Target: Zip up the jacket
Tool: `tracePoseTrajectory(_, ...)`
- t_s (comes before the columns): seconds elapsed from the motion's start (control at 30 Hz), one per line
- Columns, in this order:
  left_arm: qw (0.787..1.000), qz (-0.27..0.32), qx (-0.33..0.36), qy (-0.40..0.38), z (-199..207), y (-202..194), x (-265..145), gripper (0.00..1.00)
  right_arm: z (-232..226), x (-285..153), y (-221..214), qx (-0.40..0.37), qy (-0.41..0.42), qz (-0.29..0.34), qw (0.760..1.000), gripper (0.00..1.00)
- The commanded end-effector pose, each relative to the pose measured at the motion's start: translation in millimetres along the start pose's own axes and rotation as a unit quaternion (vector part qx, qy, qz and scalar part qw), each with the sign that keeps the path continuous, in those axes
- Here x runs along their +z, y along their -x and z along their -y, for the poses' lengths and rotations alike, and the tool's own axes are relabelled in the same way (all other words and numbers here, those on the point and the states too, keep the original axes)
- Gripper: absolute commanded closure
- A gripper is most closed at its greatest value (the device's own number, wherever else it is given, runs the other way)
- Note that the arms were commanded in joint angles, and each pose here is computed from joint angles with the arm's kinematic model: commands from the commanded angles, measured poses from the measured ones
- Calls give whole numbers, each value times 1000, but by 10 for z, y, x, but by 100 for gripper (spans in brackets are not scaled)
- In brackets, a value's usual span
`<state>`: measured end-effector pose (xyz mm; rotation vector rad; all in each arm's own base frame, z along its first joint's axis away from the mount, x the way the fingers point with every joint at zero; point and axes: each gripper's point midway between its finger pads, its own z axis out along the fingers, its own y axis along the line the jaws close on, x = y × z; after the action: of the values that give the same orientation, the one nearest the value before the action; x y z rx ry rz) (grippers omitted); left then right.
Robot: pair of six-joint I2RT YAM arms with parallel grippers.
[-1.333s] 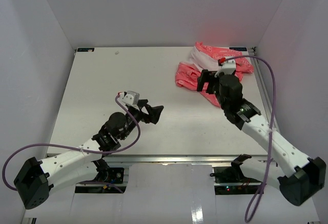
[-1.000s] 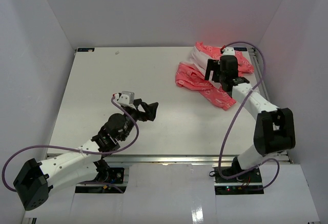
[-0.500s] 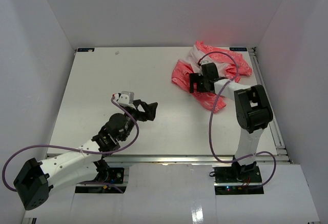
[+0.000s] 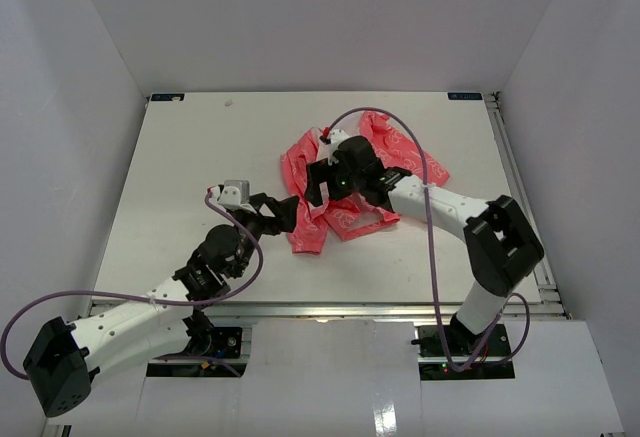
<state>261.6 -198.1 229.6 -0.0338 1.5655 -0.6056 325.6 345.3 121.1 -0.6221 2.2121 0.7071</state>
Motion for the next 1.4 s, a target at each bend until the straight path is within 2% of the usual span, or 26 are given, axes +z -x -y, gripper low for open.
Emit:
tracePoseTrajectory(0.0,1000,4,-6,4,-20,-2,-15,2,-166,-543,559,-7,13,88,996,5)
tracePoseTrajectory(0.07,1000,1,-4,3,-8,-13,-4,2,-122,-735,631,-13,-9,107,994,6)
tracePoseTrajectory(0.2,999,-33,14,-3,64,-156,98,2,293,-1175,753,-17,-115,153,981,6)
tracePoseTrajectory(0.37,994,-99,36,-4,153,-471,269,2,864,-1379,569,16,-181,152,972,7)
tracePoseTrajectory(0.53,987,-154,46,-1,165,-743,393,2,1393,-1375,279,48,-243,121,961,7)
tracePoseTrajectory(0.7,976,-209,53,16,57,-1002,505,2,1631,-1230,40,48,-278,80,956,7)
tracePoseTrajectory(0.83,958,-274,58,60,-144,-1307,604,2,1770,-1098,-126,48,-303,41,951,3)
tracePoseTrajectory(0.97,944,-304,71,106,-367,-1472,652,5,1932,-1139,-88,41,-347,41,936,3)
tracePoseTrajectory(1.07,931,-329,49,147,-583,-1589,637,4,2068,-1185,-4,28,-385,42,922,10)
tracePoseTrajectory(1.13,920,-345,49,177,-761,-1688,635,4,2137,-1162,-31,23,-394,32,918,19)
tracePoseTrajectory(1.23,908,-356,47,214,-950,-1745,629,4,2159,-1119,-74,27,-389,25,921,32)
tracePoseTrajectory(1.37,891,-357,32,278,-1225,-1768,595,2,2161,-1088,-122,33,-382,19,923,42)
